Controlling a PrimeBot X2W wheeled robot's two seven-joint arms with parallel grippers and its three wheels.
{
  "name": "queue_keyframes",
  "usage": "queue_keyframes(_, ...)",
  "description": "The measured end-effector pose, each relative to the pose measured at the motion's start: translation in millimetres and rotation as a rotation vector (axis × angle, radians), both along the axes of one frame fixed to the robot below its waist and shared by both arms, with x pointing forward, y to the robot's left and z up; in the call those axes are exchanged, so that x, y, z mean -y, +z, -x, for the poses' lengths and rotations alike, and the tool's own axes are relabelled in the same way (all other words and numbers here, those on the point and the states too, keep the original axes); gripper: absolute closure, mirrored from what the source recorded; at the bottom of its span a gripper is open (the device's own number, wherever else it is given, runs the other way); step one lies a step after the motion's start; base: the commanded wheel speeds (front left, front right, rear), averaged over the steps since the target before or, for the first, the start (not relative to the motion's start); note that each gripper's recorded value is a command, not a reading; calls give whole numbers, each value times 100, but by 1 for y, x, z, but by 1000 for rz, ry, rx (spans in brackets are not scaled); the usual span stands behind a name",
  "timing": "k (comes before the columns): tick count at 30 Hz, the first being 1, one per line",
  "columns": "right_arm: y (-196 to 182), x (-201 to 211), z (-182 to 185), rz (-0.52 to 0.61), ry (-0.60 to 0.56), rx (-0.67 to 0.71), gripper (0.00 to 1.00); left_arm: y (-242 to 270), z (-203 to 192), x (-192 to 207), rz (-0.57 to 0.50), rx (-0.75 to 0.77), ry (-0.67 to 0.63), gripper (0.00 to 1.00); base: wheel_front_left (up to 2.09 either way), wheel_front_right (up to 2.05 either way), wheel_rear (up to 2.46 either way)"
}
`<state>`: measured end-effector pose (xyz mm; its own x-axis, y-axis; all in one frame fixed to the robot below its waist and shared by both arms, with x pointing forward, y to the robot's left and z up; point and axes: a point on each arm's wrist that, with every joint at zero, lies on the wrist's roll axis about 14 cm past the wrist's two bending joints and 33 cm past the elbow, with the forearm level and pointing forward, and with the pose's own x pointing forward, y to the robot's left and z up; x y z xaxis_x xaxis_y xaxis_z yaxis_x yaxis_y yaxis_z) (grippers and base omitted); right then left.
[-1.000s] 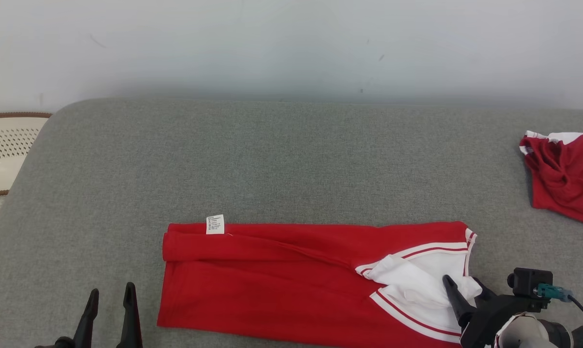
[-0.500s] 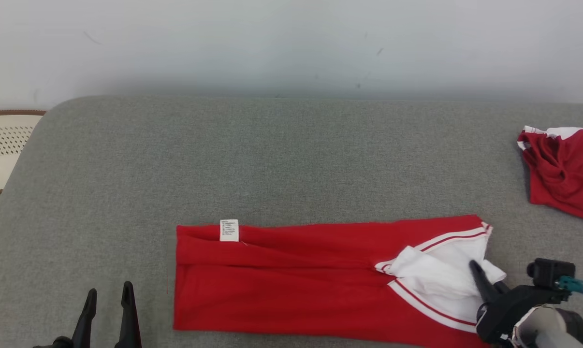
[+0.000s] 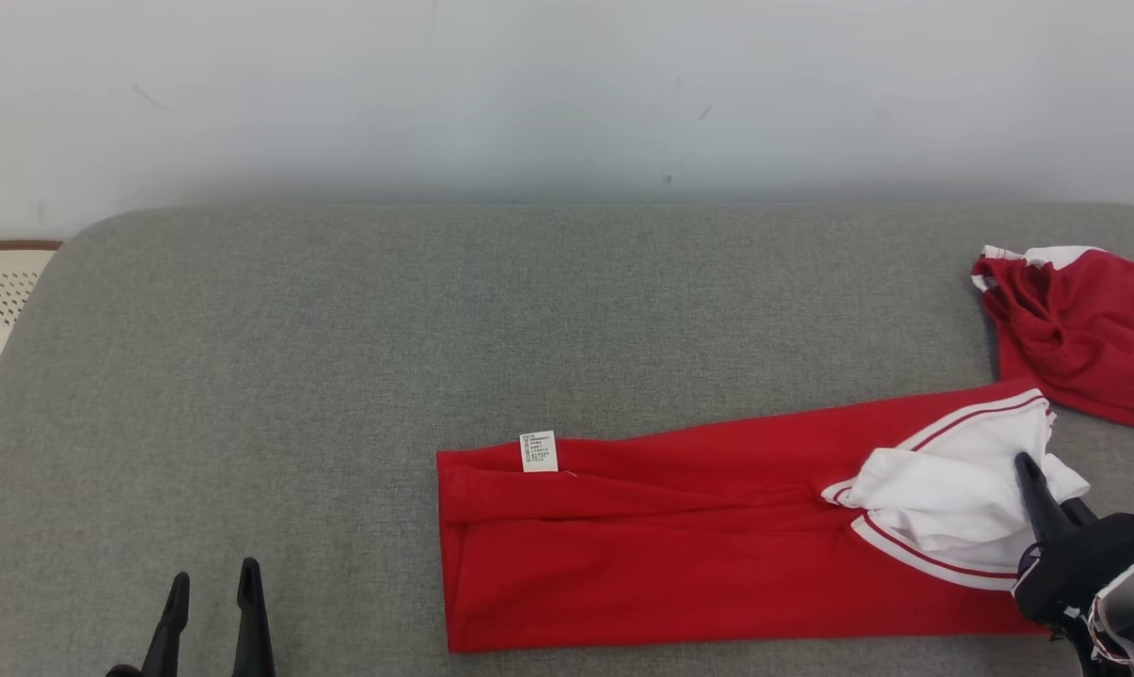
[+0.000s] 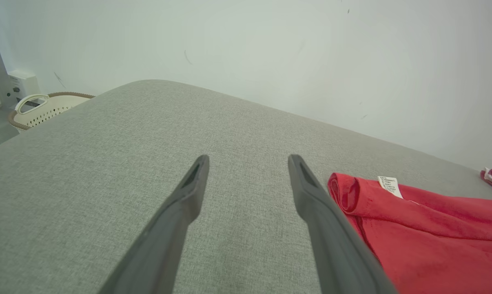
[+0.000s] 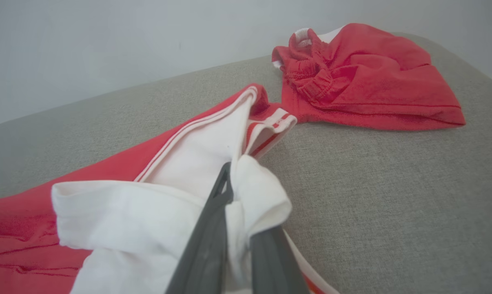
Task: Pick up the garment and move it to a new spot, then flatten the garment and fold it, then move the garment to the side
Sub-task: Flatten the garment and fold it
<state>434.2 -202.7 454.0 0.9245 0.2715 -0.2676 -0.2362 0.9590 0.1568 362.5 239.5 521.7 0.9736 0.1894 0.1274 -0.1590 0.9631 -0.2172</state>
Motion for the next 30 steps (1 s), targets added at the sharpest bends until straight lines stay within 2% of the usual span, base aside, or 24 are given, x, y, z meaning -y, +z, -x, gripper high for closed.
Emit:
queue_keyframes(9, 26, -42, 14, -132, 109, 7, 100, -2, 1, 6, 10, -5, -12, 0, 0, 0, 0)
queue_keyframes(22, 70, -123, 48, -338, 360, -9, 100, -2, 2, 9, 22, -4, -26, 0, 0, 0, 0)
queue_keyframes(30, 82, -179, 66, -408, 519, -33, 100, -3, 9, 4, 33, -4, -9, 0, 0, 0, 0)
